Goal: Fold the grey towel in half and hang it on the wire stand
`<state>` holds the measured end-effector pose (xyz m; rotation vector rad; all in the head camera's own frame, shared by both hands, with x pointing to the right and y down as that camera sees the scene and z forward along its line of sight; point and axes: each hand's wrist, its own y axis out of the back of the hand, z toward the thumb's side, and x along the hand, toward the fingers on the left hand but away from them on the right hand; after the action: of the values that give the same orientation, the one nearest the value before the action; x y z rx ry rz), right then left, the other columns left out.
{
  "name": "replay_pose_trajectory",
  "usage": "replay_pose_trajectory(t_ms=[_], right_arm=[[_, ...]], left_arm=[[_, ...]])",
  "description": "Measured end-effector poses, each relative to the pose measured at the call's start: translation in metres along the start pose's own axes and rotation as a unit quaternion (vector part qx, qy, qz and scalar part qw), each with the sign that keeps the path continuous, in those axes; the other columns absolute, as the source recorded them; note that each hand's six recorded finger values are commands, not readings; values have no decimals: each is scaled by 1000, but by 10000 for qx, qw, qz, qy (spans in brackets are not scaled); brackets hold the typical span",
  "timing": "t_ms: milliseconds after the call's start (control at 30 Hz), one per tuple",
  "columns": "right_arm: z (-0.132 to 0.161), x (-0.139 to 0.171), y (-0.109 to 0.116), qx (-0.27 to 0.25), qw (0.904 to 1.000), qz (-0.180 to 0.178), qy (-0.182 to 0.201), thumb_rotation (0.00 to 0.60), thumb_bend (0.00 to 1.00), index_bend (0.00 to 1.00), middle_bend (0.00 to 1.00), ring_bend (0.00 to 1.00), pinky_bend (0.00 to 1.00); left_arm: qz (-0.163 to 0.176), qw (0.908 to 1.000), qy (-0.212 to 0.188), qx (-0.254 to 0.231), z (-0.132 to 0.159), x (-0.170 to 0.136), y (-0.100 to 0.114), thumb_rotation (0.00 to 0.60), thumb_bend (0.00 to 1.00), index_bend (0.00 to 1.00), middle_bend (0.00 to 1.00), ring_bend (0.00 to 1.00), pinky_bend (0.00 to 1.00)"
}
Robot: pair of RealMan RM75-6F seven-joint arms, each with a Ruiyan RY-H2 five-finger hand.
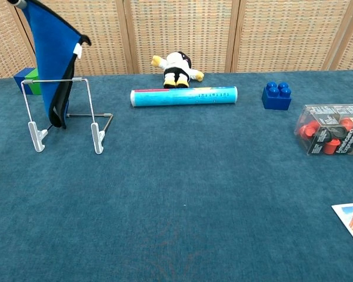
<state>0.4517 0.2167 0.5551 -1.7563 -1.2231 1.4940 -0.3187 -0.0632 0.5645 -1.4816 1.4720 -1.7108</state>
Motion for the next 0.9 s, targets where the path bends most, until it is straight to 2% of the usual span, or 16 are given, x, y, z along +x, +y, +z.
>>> replay_pose_trajectory(t_ms=[100,367,600,900], right_arm=[[-1,0,0,-2,10000,8,-15,600,0,0,0,0,0],[-3,0,1,-37,10000,1,-28,600,0,0,0,0,0],[-2,2,4,-75,10000,-35,23,600,0,0,0,0,0],[1,4,5,-92,9999,-41,86,600,0,0,0,0,0]], left_arm=[[25,9996,69,-273,7,-5,3,600,1000,722,0,0,0],[-105,9985,-21,-545,15,-19,4,600,1000,719,0,0,0],[-286,9972,54,-696,-8,-31,4,600,1000,714,0,0,0],[-536,9952,-183,-803,-45,-54,4,600,1000,708,0,0,0]])
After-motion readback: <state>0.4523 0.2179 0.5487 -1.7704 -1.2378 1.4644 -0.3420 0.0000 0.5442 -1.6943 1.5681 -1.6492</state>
